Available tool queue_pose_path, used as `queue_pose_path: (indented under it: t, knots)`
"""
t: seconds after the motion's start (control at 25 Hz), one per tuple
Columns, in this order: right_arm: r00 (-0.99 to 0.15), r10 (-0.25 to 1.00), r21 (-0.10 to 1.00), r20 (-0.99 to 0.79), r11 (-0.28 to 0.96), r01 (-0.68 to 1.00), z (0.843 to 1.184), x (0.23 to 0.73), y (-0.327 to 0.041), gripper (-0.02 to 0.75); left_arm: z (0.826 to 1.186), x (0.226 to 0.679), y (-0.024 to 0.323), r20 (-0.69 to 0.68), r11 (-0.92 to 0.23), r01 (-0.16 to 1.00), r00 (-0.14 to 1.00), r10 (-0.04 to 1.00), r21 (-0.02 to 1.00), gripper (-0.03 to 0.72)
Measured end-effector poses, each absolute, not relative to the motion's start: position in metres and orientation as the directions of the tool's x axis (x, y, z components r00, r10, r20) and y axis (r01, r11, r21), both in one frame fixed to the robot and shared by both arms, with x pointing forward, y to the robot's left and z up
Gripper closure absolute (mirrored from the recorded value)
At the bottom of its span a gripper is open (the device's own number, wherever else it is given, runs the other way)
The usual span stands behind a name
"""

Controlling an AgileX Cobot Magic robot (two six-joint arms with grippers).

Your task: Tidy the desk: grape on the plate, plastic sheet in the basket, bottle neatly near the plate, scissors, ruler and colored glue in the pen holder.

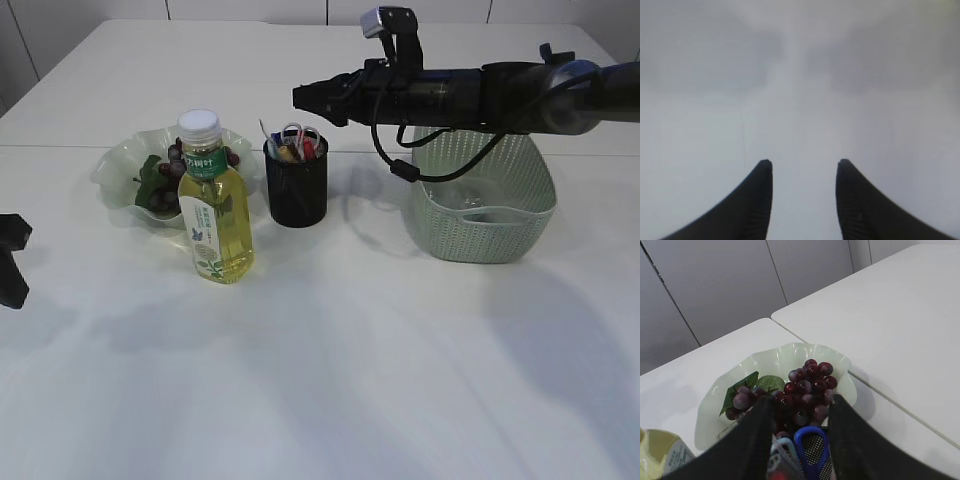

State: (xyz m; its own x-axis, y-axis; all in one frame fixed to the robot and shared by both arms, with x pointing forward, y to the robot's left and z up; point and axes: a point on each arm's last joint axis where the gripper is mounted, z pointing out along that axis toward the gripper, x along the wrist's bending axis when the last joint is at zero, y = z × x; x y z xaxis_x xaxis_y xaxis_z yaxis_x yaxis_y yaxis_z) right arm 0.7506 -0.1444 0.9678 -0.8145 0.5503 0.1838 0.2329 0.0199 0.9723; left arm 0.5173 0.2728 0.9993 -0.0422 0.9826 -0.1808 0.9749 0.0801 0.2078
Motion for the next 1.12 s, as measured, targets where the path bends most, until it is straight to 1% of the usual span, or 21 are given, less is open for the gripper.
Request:
queue_pose_path:
  t: [0.08,0.16,0.28,0.44,0.52,0.56,0.6,0.72,0.8,0.96,1.12]
  knots:
    - [-0.82,0.542,0.973,0.182,0.018,0.228,0.969,0.75,-0.144,0.38,0.999,0.517,0.273,-0.181,0.08,0.975,-0.042,0.983,0.208,0.38]
    - [-0.818,0.54,0.97,0.201,0.007,0.243,0.971,0.75,-0.144,0.365,0.999,0.517,0.273,-0.181,0.08,0.975,-0.042,0.983,0.208,0.38]
    - [-0.762,0.578,0.94,0.291,-0.027,0.339,0.985,0.749,-0.147,0.36,0.999,0.517,0.273,-0.181,0.08,0.975,-0.042,0.983,0.208,0.38]
    - [-0.703,0.651,0.88,0.284,0.115,0.462,1.022,0.732,-0.155,0.358,0.999,0.517,0.273,-0.181,0.08,0.975,-0.042,0.983,0.208,0.38]
    - [-0.651,0.701,0.81,0.292,0.181,0.558,1.04,0.718,-0.162,0.356,0.999,0.517,0.273,-0.181,0.08,0.975,-0.042,0.983,0.208,0.38]
    - [-0.615,0.726,0.773,0.307,0.187,0.606,1.051,0.71,-0.165,0.356,0.999,0.517,0.273,-0.181,0.08,0.975,-0.042,0.983,0.208,0.38]
    - [-0.593,0.751,0.734,0.29,0.223,0.642,1.06,0.702,-0.17,0.356,0.999,0.517,0.273,-0.181,0.08,0.975,-0.042,0.983,0.208,0.38]
    - [-0.478,0.844,0.598,0.243,0.258,0.759,1.081,0.678,-0.187,0.356,1.0,0.518,0.273,-0.181,0.082,0.973,-0.042,0.983,0.218,0.38]
    - [-0.403,0.902,0.518,0.156,0.272,0.811,1.091,0.666,-0.201,0.356,1.0,0.52,0.273,-0.181,0.085,0.969,-0.042,0.983,0.234,0.38]
    - [-0.272,0.962,0.451,-0.017,0.25,0.857,1.109,0.643,-0.226,0.356,1.0,0.521,0.273,-0.181,0.087,0.965,-0.042,0.983,0.246,0.38]
    - [-0.237,0.969,0.432,-0.068,0.243,0.868,1.12,0.611,-0.237,0.356,1.001,0.522,0.272,-0.193,0.098,0.962,-0.049,0.98,0.257,0.38]
